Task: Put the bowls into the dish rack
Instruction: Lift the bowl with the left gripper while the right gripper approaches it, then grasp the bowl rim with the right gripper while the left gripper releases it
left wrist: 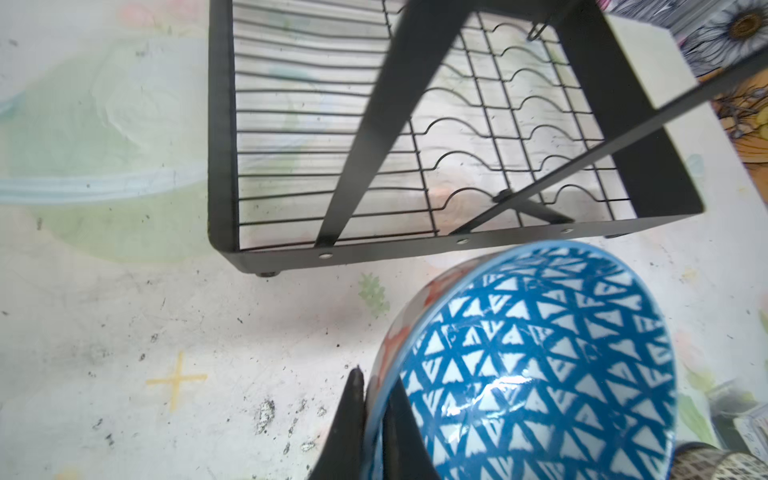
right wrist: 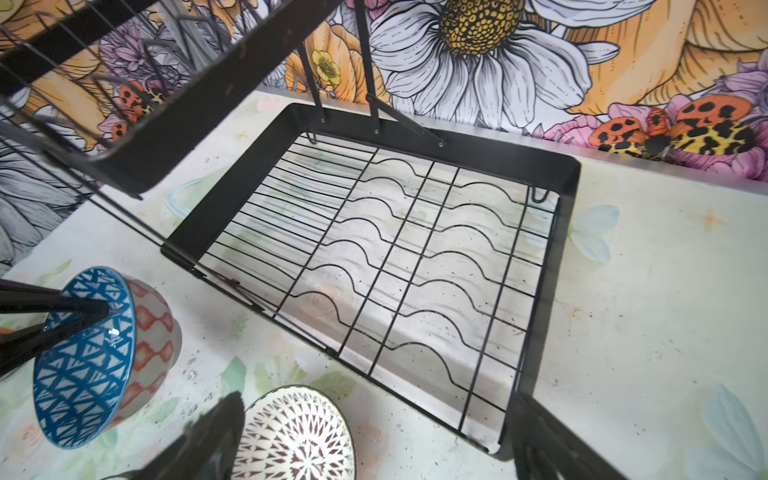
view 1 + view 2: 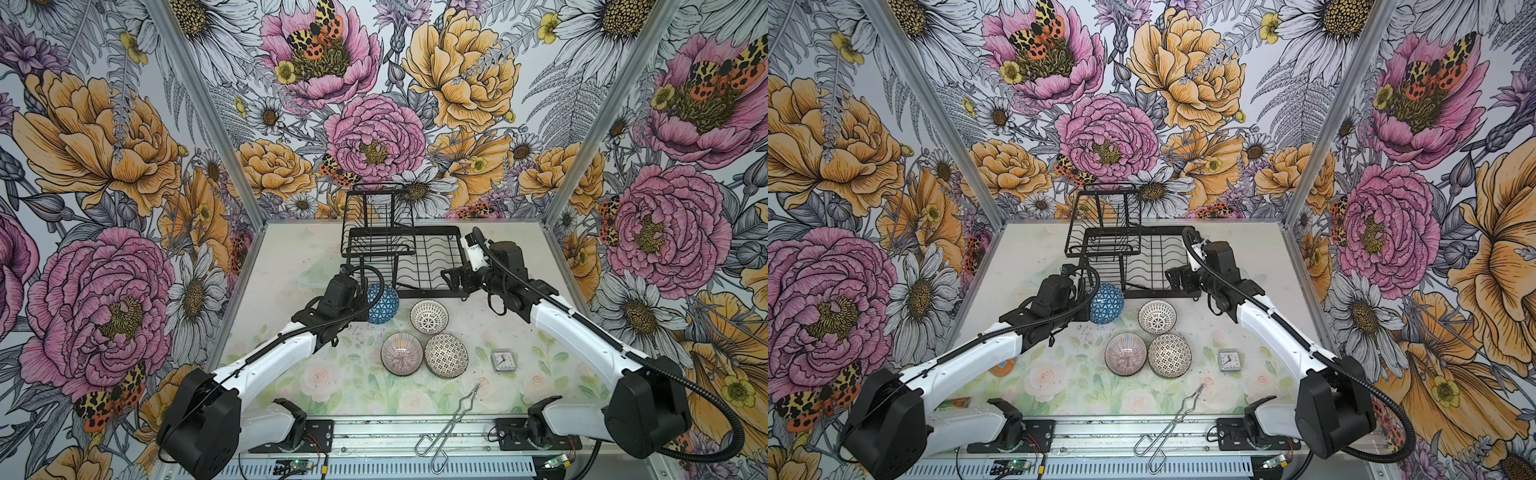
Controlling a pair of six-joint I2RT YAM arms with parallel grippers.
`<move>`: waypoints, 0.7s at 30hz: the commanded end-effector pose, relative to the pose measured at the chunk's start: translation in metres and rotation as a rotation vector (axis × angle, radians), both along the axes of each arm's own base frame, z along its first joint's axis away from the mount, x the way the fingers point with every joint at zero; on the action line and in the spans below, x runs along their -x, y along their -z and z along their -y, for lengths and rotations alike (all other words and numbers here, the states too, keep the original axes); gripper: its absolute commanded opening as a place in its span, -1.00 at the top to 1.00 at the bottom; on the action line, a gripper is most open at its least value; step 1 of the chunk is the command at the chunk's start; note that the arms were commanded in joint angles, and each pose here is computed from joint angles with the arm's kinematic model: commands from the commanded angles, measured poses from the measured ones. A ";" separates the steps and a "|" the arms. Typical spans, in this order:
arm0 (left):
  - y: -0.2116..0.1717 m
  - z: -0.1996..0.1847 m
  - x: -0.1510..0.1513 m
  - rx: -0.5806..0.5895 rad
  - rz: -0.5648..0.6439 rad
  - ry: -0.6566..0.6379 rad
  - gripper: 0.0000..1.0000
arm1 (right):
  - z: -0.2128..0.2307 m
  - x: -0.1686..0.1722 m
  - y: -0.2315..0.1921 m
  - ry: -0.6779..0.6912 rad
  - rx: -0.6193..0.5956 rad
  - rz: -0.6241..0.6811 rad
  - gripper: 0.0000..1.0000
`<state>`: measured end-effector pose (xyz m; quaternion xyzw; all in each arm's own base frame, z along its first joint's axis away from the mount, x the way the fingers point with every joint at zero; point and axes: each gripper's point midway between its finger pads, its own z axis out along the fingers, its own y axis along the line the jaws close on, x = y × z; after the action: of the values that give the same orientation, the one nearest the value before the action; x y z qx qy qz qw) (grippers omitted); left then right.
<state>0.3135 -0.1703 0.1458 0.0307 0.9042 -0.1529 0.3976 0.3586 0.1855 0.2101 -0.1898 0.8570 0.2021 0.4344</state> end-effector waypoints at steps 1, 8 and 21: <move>-0.050 0.014 -0.008 -0.016 0.176 0.038 1.00 | -0.017 0.022 -0.009 -0.076 -0.073 -0.015 -0.99; -0.088 0.037 -0.008 -0.013 0.278 0.064 1.00 | -0.038 0.051 -0.032 -0.200 -0.196 -0.001 -0.99; -0.107 0.073 -0.020 0.036 0.331 0.109 1.00 | -0.064 0.053 -0.042 -0.221 -0.280 -0.048 -0.89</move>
<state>0.3211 -0.2318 0.2068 0.1129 0.8582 -0.1537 0.4767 0.2985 0.2394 0.2366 -0.2246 0.8156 0.3536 0.3992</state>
